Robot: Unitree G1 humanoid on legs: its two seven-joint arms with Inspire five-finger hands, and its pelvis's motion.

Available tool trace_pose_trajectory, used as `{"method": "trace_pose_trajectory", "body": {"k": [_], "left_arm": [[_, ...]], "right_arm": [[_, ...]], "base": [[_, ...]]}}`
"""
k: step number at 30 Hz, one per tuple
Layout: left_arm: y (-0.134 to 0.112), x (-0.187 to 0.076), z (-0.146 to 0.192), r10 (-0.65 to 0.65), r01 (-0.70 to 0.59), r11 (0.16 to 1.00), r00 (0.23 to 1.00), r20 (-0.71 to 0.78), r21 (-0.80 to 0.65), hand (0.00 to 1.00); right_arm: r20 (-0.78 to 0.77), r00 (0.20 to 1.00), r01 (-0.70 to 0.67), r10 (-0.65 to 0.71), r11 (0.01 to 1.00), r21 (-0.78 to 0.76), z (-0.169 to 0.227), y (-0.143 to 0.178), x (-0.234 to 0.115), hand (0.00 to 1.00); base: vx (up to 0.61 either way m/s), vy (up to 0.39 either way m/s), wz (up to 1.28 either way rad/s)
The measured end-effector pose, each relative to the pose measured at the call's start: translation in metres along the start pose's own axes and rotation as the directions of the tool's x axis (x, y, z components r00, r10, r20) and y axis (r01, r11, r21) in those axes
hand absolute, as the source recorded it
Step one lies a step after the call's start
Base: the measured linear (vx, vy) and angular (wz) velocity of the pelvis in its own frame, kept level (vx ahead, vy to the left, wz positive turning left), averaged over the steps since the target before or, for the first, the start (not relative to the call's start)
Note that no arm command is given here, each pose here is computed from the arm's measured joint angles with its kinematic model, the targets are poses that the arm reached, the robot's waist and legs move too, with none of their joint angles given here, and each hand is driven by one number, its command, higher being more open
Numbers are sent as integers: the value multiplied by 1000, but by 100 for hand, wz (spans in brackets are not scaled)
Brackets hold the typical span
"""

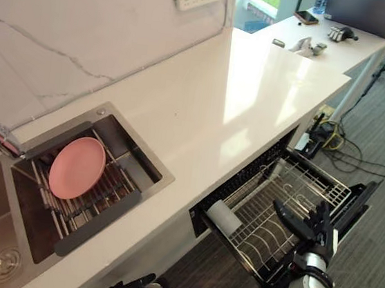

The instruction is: Walk over to the sink, pick up the cup, carry it to the dishwasher, place the cup inside the dishwasher, then close the dishwasher door

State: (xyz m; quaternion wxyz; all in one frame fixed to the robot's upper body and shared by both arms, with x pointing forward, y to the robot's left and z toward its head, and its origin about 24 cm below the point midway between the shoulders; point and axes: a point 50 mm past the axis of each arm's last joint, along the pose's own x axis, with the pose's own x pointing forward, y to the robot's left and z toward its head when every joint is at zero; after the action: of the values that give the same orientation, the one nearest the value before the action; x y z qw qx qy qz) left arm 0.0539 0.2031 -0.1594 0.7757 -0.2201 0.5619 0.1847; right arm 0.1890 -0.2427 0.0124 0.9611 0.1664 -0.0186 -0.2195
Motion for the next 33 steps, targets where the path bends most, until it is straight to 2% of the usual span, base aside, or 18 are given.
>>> {"method": "trace_pose_trajectory", "body": {"k": [5, 12, 17, 21, 24, 26, 27, 33], "left_arm": [[8, 1, -6, 6, -13, 996, 997, -81, -86, 100], [15, 0, -12, -8, -8, 992, 992, -129, -124, 100], [13, 1, -10, -24, 6, 995, 983, -183, -95, 100], [5, 5, -1, -3, 10, 1000, 976, -216, 29, 100], [-1, 7, 7, 71, -19, 977, 968, -241, 211, 100], [-1, 9, 20, 163, -77, 927, 965, -207, 368, 100], [-1, 9, 22, 174, -85, 918, 964, -202, 387, 100], [7, 7, 31, 218, -114, 882, 959, -181, 458, 100]], "right_arm": [[255, 931, -306, 262, 940, 152, 46, 33, 0, 100], [291, 826, -547, 482, 811, 207, 48, 75, 6, 100], [283, 835, -532, 472, 824, 197, 51, 75, 15, 100], [280, 840, -529, 464, 816, 235, 51, 76, 15, 100], [253, 854, -514, 454, 814, 271, 48, 75, 15, 100], [237, 867, -493, 438, 823, 283, 44, 72, 12, 100], [236, 868, -492, 437, 823, 284, 43, 72, 11, 100], [280, 800, -596, 531, 761, 258, 51, 85, 14, 100]], "base": [[-1, -8, 2], [-15, 30, 23], [-25, 42, 112], [46, 117, 75], [95, 94, 82], [185, -14, 140], [161, -57, 149], [142, -141, 66]]}}
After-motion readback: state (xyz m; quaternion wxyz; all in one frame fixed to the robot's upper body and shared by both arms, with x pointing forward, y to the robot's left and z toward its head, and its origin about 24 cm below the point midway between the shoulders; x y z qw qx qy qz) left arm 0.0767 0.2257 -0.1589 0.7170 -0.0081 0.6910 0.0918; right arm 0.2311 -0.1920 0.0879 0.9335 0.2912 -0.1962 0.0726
